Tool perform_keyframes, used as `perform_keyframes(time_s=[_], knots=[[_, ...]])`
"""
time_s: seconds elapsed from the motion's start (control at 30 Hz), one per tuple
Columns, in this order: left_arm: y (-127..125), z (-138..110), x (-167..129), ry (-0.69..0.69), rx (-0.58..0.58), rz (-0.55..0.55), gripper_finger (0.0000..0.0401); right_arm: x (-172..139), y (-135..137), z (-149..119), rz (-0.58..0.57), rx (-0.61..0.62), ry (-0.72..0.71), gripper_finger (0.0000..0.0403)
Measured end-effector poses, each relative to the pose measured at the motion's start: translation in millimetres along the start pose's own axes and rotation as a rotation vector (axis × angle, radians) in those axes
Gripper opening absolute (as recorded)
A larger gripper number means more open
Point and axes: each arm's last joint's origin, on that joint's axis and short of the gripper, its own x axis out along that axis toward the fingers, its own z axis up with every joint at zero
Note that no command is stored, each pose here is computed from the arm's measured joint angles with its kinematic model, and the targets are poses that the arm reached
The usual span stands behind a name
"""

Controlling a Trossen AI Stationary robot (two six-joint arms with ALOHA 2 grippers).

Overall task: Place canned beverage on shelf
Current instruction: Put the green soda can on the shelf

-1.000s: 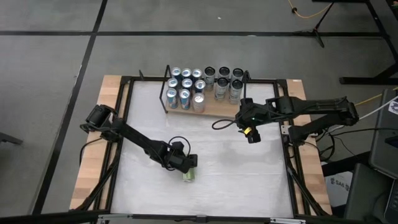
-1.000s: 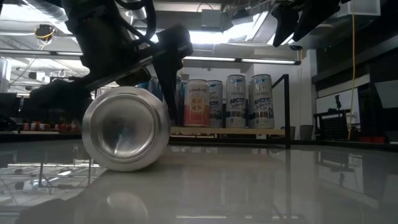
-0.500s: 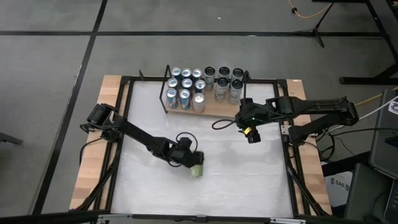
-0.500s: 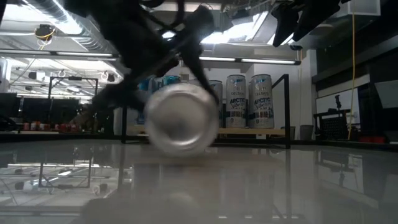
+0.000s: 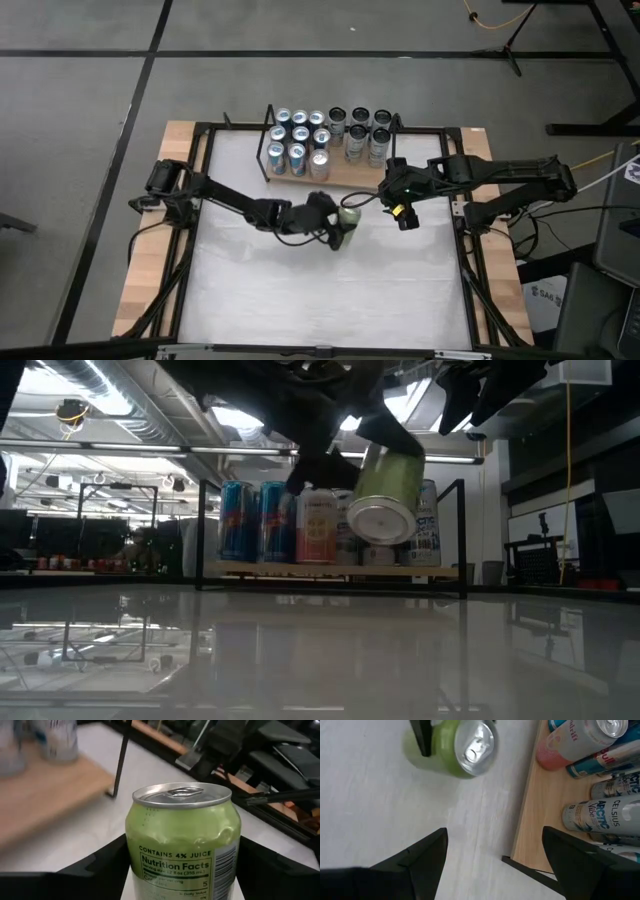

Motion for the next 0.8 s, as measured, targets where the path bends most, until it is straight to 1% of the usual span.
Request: perform_keyframes(time_s=[0.1,0.23,0.47,0.63,0.8], knots=[[5.6,6.7,7.4,-0.039,0.058,-0.03,0.0284,0.0,0.0,0.0,0.0,0.0,0.0,0.0312],[10.9,1.8,23.2,-0.091,0.106,-0.07,0.0285,0.0,0.0,0.0,0.0,0.0,0.0,0.0312],[16.1,-6.6,46.7,-0.295,0.2,-0.157,0.0286,0.0,0.0,-0.1,-0.001,0.0,0.001,0.0312],[28.0,-29.0,63.7,-0.27,0.292,-0.192,0.0286,0.0,0.0,-0.1,-0.001,0.0,0.001,0.0312],[34.2,-41.6,71.5,-0.257,0.413,-0.191,0.0286,0.0,0.0,-0.1,-0.001,0.0,0.001,0.0312]])
